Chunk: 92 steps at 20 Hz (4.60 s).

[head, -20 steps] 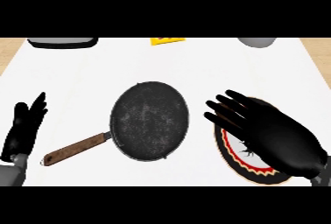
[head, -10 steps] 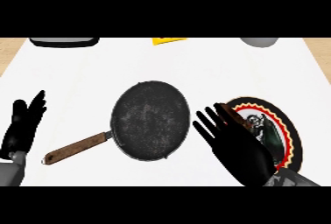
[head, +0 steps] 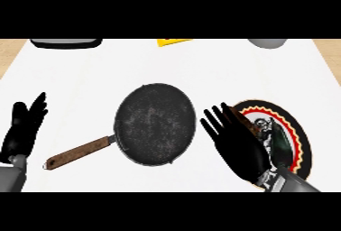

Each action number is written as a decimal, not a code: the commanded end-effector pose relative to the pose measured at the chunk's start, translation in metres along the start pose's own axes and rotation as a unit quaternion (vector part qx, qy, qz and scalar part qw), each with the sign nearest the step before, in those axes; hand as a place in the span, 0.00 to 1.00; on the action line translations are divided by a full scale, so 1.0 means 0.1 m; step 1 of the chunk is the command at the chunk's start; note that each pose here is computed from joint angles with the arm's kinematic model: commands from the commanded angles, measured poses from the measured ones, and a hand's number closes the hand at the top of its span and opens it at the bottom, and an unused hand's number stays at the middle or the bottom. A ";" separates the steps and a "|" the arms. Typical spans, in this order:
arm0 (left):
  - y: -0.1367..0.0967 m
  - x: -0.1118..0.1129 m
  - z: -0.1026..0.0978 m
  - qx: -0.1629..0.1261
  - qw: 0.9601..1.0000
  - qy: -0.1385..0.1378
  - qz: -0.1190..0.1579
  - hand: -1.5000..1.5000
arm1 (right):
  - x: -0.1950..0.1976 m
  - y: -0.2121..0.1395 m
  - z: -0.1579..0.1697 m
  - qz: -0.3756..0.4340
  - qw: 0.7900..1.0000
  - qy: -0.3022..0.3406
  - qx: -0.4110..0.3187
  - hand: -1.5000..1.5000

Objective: Pick the sweet potato from the plate and place it in the pan

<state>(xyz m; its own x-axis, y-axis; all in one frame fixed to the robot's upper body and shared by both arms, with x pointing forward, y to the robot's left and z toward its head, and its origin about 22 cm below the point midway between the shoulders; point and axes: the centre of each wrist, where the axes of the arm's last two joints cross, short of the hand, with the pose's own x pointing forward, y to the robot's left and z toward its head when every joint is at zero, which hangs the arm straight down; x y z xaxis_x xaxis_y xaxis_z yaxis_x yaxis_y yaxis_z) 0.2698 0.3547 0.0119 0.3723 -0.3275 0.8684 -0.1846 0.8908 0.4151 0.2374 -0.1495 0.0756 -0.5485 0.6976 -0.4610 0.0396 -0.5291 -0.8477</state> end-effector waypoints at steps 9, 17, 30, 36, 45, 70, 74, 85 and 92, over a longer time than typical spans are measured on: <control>0.13 -0.04 0.20 -0.006 1.000 0.008 -0.003 0.50 | -0.06 0.24 0.03 0.021 0.999 0.009 0.024 0.00; -0.01 -0.05 -0.08 0.002 1.000 -0.002 -0.005 0.50 | -0.01 0.34 -0.17 0.021 1.000 0.010 0.021 0.00; 0.01 -0.09 0.11 -0.008 1.000 -0.004 0.001 0.50 | -0.19 0.77 -0.38 0.045 0.997 0.033 0.051 0.00; 0.14 0.00 0.05 0.008 1.000 0.000 -0.002 0.50 | -0.13 0.69 -0.52 0.095 0.995 0.003 -0.010 1.00; -0.10 -0.10 0.11 0.003 1.000 0.007 0.001 0.50 | 0.01 0.49 -0.45 -0.008 0.996 0.088 0.005 1.00; -0.01 -0.12 0.09 0.006 1.000 0.004 0.003 0.50 | 1.23 -0.85 0.84 -0.402 0.742 0.503 -0.185 1.00; 0.01 0.05 0.06 -0.005 1.000 0.004 -0.007 0.50 | 1.08 -0.84 0.59 -0.419 0.721 0.514 -0.200 1.00; -0.13 0.12 0.04 -0.008 1.000 -0.015 -0.002 0.50 | 0.63 -0.76 -0.11 -0.479 0.675 0.526 -0.198 1.00; -0.19 0.10 0.02 -0.022 1.000 -0.021 -0.005 0.50 | 0.45 -0.44 -0.70 -0.502 0.664 0.528 -0.169 1.00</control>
<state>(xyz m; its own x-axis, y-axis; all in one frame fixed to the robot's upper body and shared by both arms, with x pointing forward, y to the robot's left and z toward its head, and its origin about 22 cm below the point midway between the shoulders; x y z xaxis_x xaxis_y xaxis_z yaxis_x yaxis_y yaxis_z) 0.2745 0.3355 0.0150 0.3425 -0.3458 0.8736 -0.1500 0.8977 0.4142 0.2419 -0.0675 0.0838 0.3117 0.8151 0.4883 0.3378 0.3853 -0.8587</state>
